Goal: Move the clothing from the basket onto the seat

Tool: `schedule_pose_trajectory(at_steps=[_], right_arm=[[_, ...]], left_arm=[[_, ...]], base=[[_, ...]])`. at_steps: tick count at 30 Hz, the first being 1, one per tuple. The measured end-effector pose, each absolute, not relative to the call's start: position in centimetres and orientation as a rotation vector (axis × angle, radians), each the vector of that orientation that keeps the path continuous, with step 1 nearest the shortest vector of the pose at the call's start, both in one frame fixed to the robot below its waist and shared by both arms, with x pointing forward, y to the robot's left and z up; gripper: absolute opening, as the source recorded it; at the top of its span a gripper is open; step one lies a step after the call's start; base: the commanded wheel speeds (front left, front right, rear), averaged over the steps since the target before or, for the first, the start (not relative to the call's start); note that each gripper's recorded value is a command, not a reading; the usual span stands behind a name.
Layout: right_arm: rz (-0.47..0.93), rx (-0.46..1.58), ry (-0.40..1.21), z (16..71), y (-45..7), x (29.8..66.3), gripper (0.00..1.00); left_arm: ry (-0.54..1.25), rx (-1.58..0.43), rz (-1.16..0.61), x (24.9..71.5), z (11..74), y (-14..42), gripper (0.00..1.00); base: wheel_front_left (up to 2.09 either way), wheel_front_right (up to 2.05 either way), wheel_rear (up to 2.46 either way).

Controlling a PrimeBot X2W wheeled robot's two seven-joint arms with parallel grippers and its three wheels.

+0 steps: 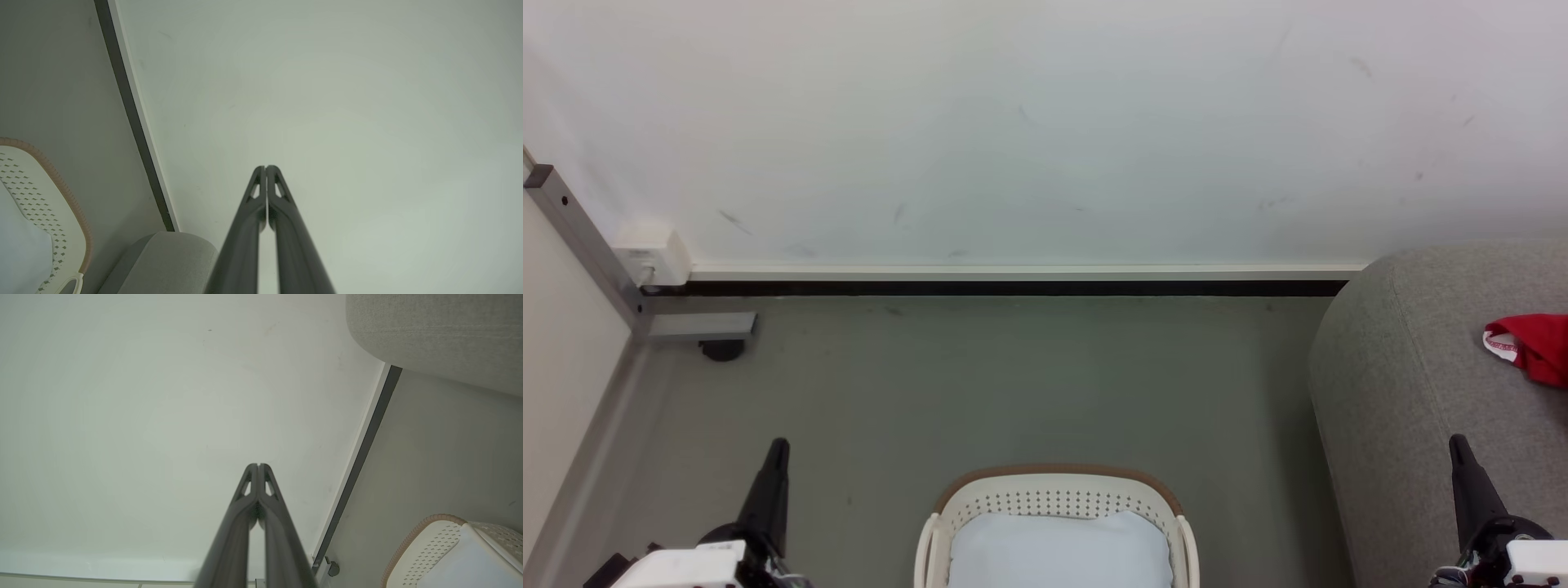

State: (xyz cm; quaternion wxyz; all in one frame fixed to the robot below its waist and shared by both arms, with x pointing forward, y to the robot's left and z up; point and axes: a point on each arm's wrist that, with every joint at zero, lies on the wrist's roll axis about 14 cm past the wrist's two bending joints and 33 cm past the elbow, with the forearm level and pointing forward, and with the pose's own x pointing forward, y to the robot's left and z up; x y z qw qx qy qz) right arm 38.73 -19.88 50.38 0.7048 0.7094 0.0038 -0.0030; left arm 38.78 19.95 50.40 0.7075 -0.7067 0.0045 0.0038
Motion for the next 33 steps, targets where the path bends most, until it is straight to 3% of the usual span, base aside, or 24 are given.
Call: schedule_pose_trajectory(at_steps=[33], right_arm=[[-0.007, 1.577, 0.009, 50.38, -19.89, 38.73, 0.00]], left_arm=[[0.010, -1.570, 0.008, 38.79, 50.40, 19.95, 0.00]], base=[[0.00, 0.00, 0.00]])
